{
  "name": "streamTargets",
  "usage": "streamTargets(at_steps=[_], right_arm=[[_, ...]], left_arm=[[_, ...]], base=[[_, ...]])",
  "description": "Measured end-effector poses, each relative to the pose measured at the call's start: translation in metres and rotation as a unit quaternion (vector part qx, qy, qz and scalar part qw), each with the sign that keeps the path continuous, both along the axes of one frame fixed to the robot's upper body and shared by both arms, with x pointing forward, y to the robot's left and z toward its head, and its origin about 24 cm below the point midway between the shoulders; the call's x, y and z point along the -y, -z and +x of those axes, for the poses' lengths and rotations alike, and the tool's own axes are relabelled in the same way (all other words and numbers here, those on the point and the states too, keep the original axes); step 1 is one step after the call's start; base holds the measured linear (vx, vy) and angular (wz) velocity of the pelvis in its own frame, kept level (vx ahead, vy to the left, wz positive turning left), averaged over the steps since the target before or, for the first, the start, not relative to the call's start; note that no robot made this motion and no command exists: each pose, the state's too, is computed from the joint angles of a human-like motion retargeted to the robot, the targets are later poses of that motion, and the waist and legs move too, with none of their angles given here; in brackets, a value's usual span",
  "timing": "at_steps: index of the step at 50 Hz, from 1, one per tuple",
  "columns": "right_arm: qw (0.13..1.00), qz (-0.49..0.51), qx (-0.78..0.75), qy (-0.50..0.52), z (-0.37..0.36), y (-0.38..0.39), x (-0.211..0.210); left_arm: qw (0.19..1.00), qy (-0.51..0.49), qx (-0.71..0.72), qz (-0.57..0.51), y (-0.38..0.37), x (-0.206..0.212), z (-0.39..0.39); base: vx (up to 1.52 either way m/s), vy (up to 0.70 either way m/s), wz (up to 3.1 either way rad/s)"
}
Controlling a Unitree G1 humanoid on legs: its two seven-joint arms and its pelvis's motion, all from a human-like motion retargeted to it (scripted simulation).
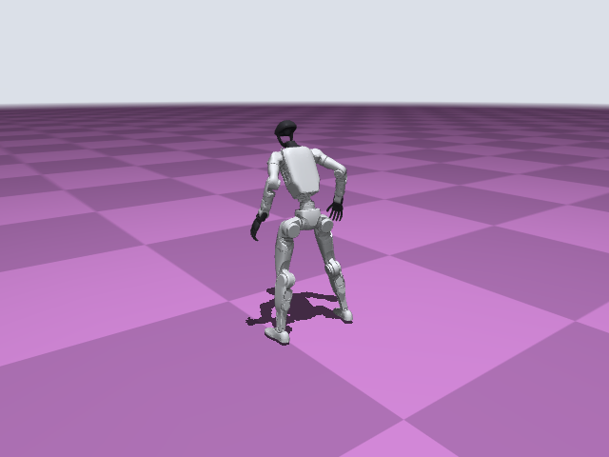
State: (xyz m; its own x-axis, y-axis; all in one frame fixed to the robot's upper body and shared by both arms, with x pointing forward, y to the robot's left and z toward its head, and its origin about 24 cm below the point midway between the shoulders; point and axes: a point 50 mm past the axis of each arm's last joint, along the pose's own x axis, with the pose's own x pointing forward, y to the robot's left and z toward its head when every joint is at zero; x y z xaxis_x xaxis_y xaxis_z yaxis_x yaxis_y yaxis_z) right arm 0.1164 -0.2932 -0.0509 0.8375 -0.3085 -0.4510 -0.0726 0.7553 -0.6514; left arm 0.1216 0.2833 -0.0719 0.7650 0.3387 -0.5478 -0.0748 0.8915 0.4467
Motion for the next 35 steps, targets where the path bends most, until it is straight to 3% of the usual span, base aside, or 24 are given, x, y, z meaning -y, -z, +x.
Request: streamTargets(at_steps=[7,13,18,22,25,30,35], right_arm=[[0.999,-0.043,0.000,-0.014,0.006,-0.001,0.001],[0.998,-0.042,0.033,-0.019,0.002,-0.018,0.004],[0.991,-0.081,0.096,0.040,0.030,-0.029,0.020],[0.973,-0.094,0.178,0.113,0.075,-0.048,0.028],[0.953,-0.093,0.255,0.133,0.117,-0.080,0.027],[0.920,0.063,0.382,0.070,0.151,-0.151,-0.008],[0.899,0.172,0.393,-0.094,0.076,-0.191,-0.042]], left_arm=[[0.999,0.017,0.032,0.007,-0.013,0.000,0.021],[0.984,0.067,0.158,0.054,-0.058,0.004,0.048],[0.970,-0.041,0.229,0.073,-0.077,-0.009,0.072],[0.951,-0.137,0.278,0.001,-0.089,-0.003,0.111],[0.934,-0.146,0.321,-0.060,-0.115,0.010,0.149],[0.902,-0.057,0.409,-0.130,-0.192,0.037,0.192],[0.891,0.137,0.426,-0.079,-0.221,0.061,0.166]], base=[[-0.25,-0.02,0.13],[-0.23,-0.01,0.97],[0.04,-0.01,0.03],[0.28,0.00,0.07],[0.43,-0.01,-0.02],[0.64,-0.07,-0.16],[1.33,-0.09,-0.24]])
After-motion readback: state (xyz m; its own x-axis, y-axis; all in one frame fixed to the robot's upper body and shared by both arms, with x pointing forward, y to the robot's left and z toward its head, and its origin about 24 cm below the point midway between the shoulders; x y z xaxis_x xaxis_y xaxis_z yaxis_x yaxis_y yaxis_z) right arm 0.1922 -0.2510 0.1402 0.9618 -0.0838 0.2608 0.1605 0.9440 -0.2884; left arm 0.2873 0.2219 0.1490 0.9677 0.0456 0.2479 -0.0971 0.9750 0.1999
